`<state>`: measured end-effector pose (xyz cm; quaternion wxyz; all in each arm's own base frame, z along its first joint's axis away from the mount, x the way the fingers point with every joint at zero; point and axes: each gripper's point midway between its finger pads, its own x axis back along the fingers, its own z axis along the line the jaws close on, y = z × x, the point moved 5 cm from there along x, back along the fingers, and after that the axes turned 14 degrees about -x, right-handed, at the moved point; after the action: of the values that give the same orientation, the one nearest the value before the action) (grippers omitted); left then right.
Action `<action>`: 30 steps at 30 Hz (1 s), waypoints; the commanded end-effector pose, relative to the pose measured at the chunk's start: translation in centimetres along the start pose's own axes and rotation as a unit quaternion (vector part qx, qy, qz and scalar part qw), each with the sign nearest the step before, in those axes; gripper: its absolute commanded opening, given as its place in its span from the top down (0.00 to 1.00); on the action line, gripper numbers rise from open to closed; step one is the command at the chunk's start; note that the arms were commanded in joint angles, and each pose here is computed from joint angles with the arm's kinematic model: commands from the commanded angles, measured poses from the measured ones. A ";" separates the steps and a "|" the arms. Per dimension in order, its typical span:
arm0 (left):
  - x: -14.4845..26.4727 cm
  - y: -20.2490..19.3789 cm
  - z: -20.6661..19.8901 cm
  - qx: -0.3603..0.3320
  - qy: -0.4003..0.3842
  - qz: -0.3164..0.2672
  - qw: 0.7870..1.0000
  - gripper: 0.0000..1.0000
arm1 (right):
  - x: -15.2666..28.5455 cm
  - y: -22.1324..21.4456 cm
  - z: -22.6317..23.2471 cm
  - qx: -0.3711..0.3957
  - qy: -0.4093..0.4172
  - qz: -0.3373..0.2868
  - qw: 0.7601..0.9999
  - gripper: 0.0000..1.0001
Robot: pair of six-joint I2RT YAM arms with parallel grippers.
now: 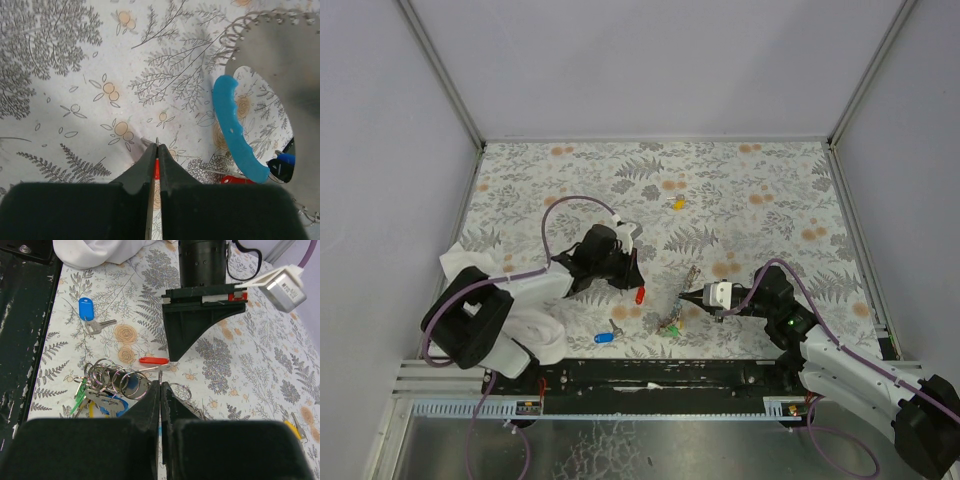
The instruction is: Put the keys on the keyring
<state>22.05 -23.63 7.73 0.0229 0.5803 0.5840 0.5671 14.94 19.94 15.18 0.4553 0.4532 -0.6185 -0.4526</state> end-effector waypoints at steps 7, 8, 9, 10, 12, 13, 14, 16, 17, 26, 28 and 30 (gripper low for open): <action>2.4 3.1 -1.8 -0.159 -0.060 -0.132 0.976 1.00 | -0.1 2.7 -1.1 0.035 -0.012 -0.038 0.999 1.00; 2.7 3.3 -2.1 -0.178 -0.067 -0.145 0.971 1.00 | -0.2 2.7 -1.2 0.036 -0.013 -0.037 0.999 1.00; 2.9 3.5 -2.3 -0.193 -0.070 -0.156 0.966 1.00 | -0.2 2.8 -1.4 0.039 -0.015 -0.036 0.998 1.00; 3.2 3.6 -2.5 -0.208 -0.078 -0.166 0.961 1.00 | -0.2 3.0 -1.5 0.041 -0.016 -0.036 0.998 1.00; 3.9 4.1 -3.0 -0.237 -0.085 -0.185 0.950 1.00 | -0.3 3.2 -1.8 0.046 -0.020 -0.034 0.998 1.00; 4.2 4.3 -3.3 -0.252 -0.091 -0.196 0.943 1.00 | -0.3 3.4 -1.9 0.047 -0.022 -0.034 0.998 1.00; 4.6 4.5 -3.6 -0.270 -0.097 -0.209 0.935 1.00 | -0.3 3.4 -2.0 0.047 -0.021 -0.029 0.998 1.00; 5.5 4.8 -4.3 -0.307 -0.109 -0.238 0.915 1.00 | -0.3 3.6 -2.2 0.049 -0.021 -0.022 0.998 1.00; 5.9 4.8 -4.6 -0.325 -0.117 -0.250 0.904 1.00 | -0.3 3.7 -2.3 0.051 -0.021 -0.021 0.998 1.00; 7.8 4.0 -8.0 -0.446 -0.164 -0.280 0.834 1.00 | -1.3 3.9 -2.2 0.081 0.020 -0.027 0.996 1.00; 7.6 3.7 -8.5 -0.461 -0.162 -0.266 0.831 1.00 | -1.5 3.9 -1.9 0.092 0.044 -0.025 0.994 1.00; 7.3 3.3 -8.9 -0.469 -0.160 -0.254 0.830 1.00 | -1.7 3.7 -1.4 0.099 0.067 -0.028 0.992 1.00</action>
<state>16.40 -24.63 17.66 0.5026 0.4294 0.4108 0.6279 16.01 20.91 15.48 0.4714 0.4641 -0.6275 -0.4106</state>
